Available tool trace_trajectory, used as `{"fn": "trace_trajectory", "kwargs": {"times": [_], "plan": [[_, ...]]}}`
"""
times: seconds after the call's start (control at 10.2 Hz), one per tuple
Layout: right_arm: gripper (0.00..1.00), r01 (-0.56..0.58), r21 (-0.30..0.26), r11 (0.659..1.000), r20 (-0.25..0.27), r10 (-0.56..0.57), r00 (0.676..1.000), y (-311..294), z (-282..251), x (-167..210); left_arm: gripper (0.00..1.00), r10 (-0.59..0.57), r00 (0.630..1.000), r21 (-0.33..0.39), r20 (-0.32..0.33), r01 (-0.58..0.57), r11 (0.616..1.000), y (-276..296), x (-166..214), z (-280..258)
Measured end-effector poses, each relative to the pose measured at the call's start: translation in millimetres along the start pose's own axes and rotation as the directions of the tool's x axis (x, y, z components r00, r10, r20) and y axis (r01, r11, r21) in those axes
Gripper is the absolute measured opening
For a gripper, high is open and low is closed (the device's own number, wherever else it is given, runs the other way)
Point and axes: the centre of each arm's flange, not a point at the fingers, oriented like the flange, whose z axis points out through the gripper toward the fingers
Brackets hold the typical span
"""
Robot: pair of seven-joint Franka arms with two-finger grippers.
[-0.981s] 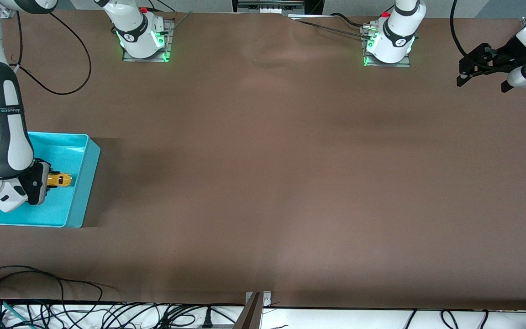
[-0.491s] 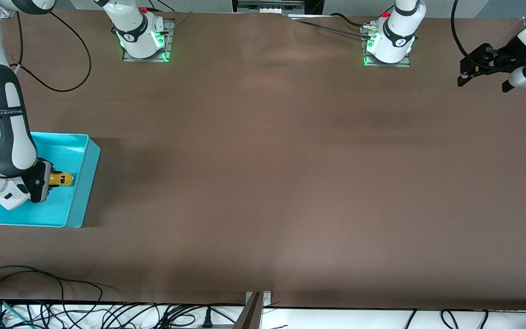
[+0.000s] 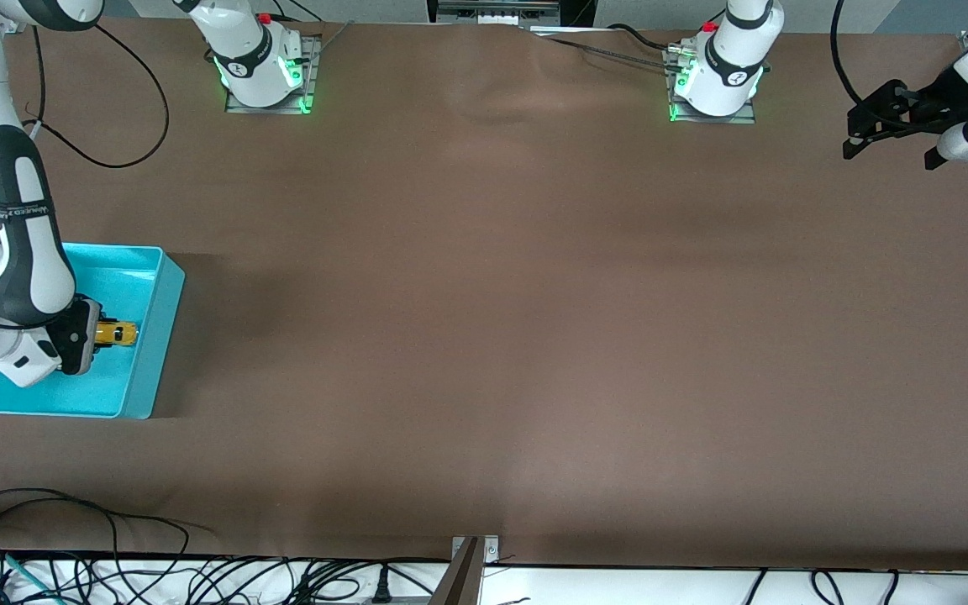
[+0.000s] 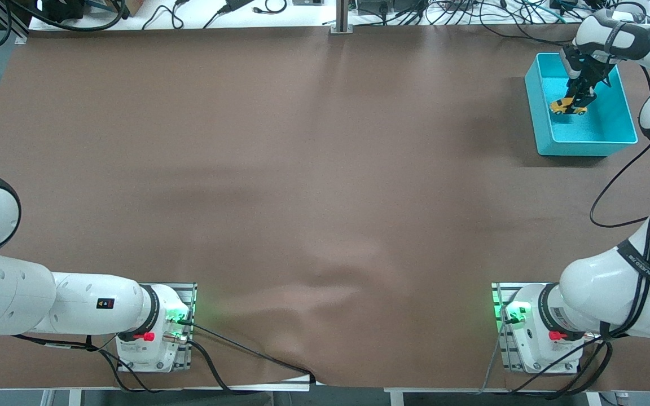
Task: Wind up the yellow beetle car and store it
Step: 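Lift the car with the right gripper and lower it into the box, then open the right gripper to release the car inside the box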
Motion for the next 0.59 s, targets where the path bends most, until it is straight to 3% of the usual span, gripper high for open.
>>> {"fn": "trace_trajectory", "kwargs": {"times": [0.39, 0.59], "plan": [[0.47, -0.003, 0.002, 1.0, -0.002, 0.003, 1.0, 0.3, 5.4, -2.8, 1.0, -0.004, 1.0, 0.0, 0.0, 0.004, 1.0, -2.3, 0.0, 0.0], [0.55, -0.002, 0.002, 1.0, -0.002, 0.002, 1.0, 0.4, 5.4, -2.5, 1.0, -0.004, 1.0, 0.0, 0.0, 0.004, 1.0, -2.3, 0.0, 0.0]]}}
